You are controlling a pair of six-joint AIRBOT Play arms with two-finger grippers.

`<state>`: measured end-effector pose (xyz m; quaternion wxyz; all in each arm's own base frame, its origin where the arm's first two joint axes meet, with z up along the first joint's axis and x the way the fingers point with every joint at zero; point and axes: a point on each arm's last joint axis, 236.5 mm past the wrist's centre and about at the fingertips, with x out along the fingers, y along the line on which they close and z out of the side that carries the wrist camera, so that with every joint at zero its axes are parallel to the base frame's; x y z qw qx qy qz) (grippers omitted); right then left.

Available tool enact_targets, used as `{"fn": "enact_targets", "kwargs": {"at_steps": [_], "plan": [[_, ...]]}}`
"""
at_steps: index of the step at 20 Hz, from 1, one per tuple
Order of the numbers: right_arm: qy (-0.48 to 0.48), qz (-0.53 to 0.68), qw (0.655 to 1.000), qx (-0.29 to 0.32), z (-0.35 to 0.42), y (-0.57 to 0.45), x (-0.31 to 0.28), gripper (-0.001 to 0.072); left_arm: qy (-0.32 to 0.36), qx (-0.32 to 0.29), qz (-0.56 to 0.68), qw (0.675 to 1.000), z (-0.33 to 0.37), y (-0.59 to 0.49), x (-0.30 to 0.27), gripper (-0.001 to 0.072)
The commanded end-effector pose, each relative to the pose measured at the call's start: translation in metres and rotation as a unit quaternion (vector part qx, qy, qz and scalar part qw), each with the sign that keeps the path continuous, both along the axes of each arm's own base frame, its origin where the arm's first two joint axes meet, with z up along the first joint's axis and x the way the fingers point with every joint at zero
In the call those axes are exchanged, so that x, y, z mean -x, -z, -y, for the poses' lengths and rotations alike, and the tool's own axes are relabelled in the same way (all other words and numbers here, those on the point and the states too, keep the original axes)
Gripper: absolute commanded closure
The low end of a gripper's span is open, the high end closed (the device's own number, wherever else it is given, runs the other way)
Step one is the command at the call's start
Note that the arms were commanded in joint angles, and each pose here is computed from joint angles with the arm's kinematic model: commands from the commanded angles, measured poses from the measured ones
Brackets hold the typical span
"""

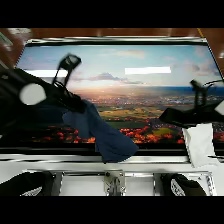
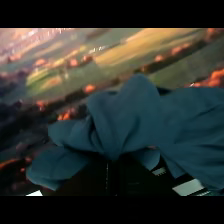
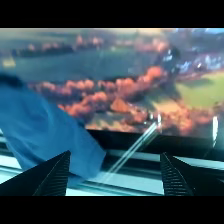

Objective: Fold the shirts.

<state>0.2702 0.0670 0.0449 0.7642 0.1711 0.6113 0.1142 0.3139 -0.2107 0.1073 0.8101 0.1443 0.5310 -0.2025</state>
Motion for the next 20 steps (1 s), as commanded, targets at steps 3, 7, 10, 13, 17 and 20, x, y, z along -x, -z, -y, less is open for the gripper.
{"fn": "enact_targets", "kwargs": {"at_steps": [3, 7, 10, 13, 17, 20], "plan": [[-0.031, -0.091, 0.995, -0.001, -0.029, 0.082, 0.02, 0.0029, -0.046, -0.083, -0.113, 0.989, -0.051, 0.109, 0.024, 0.016], [-0.073, -0.132, 0.988, 0.038, -0.013, 0.103, 0.035, 0.0029, -0.104, -0.076, -0.112, 0.985, -0.116, 0.105, -0.007, 0.0005], [-0.068, -0.199, 0.977, 0.043, 0.005, 0.111, 0.059, 0.0029, -0.179, 0.036, -0.194, 0.964, -0.141, 0.12, 0.008, 0.003], [-0.052, -0.204, 0.977, -0.042, -0.024, 0.111, 0.065, 0.0029, -0.206, 0.171, -0.275, 0.923, -0.117, 0.143, 0.038, 0.0018], [-0.049, -0.239, 0.968, -0.067, -0.035, 0.129, 0.094, 0.0029, -0.235, 0.171, -0.299, 0.909, -0.106, 0.208, 0.081, 0.0018], [-0.032, -0.244, 0.965, -0.091, -0.045, 0.128, 0.095, 0.0029, -0.26, 0.21, -0.281, 0.9, -0.093, 0.225, 0.081, 0.0017]]}}
